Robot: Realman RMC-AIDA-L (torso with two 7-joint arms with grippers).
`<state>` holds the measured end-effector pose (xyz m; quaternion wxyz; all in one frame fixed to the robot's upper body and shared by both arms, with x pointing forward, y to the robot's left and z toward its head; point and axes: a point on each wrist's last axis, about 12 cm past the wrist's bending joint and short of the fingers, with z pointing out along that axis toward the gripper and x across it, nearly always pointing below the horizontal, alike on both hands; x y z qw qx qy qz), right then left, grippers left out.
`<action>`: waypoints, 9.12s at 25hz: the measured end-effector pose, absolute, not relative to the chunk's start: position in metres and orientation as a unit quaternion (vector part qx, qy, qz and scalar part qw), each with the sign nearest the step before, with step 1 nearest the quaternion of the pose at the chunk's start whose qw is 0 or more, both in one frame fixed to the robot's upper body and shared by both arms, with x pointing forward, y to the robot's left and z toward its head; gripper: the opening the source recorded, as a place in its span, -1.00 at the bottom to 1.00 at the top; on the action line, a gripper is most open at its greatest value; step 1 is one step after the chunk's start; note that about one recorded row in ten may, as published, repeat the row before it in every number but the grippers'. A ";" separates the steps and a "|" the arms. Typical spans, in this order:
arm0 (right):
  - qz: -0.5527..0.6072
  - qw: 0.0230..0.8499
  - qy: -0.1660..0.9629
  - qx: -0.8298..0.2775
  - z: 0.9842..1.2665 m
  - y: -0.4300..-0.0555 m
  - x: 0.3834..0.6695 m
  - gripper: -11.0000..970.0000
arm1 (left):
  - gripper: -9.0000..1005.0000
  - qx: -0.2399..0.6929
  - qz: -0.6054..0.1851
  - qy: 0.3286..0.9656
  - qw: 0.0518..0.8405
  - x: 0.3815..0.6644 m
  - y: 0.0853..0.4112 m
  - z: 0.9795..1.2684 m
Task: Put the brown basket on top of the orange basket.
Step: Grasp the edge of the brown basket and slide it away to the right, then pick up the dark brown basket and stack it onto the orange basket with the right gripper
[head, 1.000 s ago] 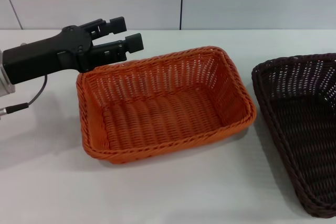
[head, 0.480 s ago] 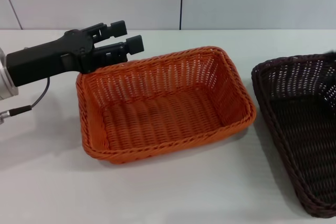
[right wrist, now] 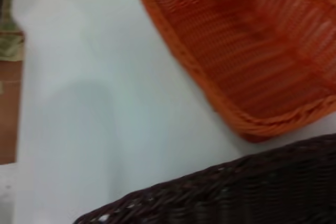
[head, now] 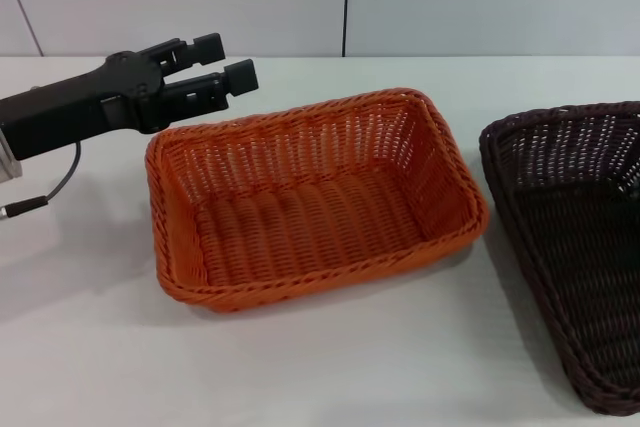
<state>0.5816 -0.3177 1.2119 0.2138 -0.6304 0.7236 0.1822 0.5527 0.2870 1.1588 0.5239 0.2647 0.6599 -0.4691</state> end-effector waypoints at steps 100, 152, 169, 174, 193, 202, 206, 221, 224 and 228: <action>0.051 0.291 0.781 -0.549 1.215 -0.331 0.632 0.47 | 0.71 0.224 -0.459 0.668 0.541 0.552 0.294 1.138; 0.107 0.295 0.748 -0.584 1.154 -0.317 0.631 0.35 | 0.71 0.212 -0.482 0.669 0.524 0.547 0.291 1.132; 0.162 0.247 0.750 -0.592 1.171 -0.333 0.611 -0.34 | 0.71 0.206 -0.474 0.673 0.529 0.543 0.298 1.130; 0.194 0.231 0.750 -0.589 1.182 -0.345 0.600 -0.40 | 0.71 0.206 -0.470 0.673 0.533 0.543 0.301 1.131; 0.320 0.240 0.768 -0.500 1.194 -0.380 0.558 -0.63 | 0.71 0.185 -0.424 0.658 0.594 0.547 0.329 1.142; 0.367 0.246 0.764 -0.471 1.185 -0.377 0.552 -0.63 | 0.71 0.184 -0.406 0.662 0.603 0.548 0.334 1.141; 0.376 0.251 0.766 -0.458 1.183 -0.375 0.554 -0.63 | 0.71 0.184 -0.404 0.663 0.603 0.549 0.334 1.141; 0.432 0.265 0.777 -0.374 1.191 -0.361 0.562 -0.63 | 0.71 0.175 -0.367 0.673 0.617 0.554 0.342 1.139; 0.446 0.265 0.775 -0.361 1.195 -0.354 0.565 -0.63 | 0.71 0.177 -0.357 0.678 0.618 0.556 0.342 1.137; 0.466 0.274 0.767 -0.345 1.200 -0.348 0.568 -0.63 | 0.71 0.178 -0.356 0.678 0.618 0.556 0.342 1.137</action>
